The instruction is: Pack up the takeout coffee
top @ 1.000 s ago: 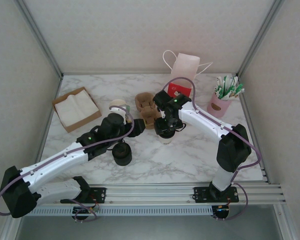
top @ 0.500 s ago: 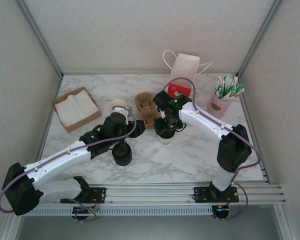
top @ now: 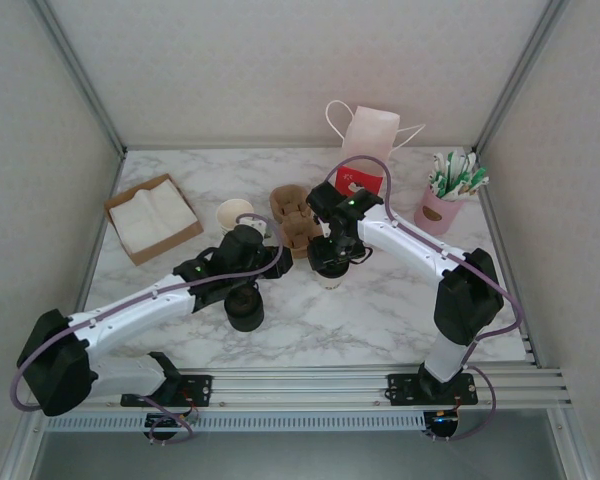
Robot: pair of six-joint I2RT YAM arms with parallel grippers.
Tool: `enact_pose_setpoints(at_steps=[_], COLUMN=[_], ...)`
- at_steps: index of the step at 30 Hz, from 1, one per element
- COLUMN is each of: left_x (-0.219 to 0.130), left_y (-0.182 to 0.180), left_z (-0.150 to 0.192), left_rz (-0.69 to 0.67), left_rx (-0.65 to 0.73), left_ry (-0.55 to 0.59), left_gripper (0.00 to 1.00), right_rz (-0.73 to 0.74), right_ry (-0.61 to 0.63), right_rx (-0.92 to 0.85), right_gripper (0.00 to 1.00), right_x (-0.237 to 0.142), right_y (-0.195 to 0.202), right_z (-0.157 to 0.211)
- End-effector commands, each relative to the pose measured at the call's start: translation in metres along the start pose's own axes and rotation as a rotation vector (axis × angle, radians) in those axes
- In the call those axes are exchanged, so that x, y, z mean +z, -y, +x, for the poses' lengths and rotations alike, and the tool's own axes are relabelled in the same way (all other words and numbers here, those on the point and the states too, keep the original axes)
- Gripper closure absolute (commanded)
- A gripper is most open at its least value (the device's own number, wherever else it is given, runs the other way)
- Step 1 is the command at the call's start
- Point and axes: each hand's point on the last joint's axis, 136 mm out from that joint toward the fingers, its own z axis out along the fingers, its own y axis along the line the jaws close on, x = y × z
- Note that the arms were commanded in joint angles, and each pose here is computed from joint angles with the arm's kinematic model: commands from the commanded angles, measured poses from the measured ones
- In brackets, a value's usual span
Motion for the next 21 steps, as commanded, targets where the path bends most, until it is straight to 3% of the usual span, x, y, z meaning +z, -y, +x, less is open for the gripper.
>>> enact_pose_setpoints(at_steps=[1,21], left_x=[0.003,0.000], left_y=[0.007,0.003], left_z=[-0.003,-0.007], left_rz=[0.032,0.009], left_rx=[-0.010,-0.008], left_ry=[-0.007,0.009], left_gripper=[0.67,0.68], right_rz=[0.000,0.055], right_ry=[-0.036,-0.118], right_rx=[-0.011,-0.009], right_gripper=[0.29,0.29], right_x=[0.009,0.030], right_y=[-0.002,0.009], right_z=[0.008,0.027])
